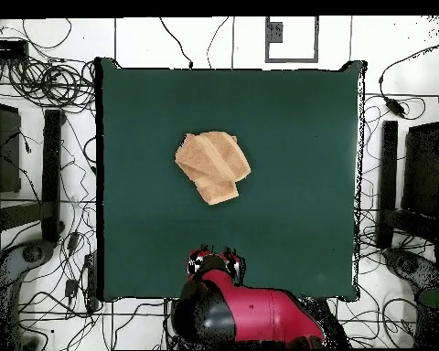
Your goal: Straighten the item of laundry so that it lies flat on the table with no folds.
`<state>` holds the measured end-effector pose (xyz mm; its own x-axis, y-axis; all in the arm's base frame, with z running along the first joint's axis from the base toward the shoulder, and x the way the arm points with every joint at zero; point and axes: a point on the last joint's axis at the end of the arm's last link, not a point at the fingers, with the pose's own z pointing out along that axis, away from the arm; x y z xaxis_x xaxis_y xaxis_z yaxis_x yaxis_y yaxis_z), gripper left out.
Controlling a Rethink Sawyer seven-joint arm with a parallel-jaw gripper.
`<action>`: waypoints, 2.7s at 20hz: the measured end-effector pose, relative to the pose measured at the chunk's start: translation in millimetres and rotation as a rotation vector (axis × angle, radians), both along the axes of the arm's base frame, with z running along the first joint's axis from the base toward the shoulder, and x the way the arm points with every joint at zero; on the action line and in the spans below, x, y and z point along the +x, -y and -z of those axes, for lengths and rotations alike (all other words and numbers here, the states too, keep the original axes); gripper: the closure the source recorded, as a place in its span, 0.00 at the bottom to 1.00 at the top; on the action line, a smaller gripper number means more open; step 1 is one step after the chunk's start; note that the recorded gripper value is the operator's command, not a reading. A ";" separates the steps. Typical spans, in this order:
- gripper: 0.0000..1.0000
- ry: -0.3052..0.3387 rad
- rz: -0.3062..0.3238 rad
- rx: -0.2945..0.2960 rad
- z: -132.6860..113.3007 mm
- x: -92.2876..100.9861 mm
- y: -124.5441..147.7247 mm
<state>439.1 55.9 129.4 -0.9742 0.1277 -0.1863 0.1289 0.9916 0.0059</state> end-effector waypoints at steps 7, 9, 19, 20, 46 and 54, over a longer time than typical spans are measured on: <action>0.00 0.005 0.014 0.015 -0.3 7.2 7.3; 0.00 0.005 0.016 0.016 -0.3 7.5 8.4; 0.00 0.013 -0.005 0.016 1.1 1.4 3.9; 0.00 0.016 -0.010 0.016 1.6 -0.8 2.9; 0.00 0.071 -0.085 0.018 15.4 -90.6 -8.9; 0.00 -0.007 -0.029 0.013 18.1 -59.3 12.9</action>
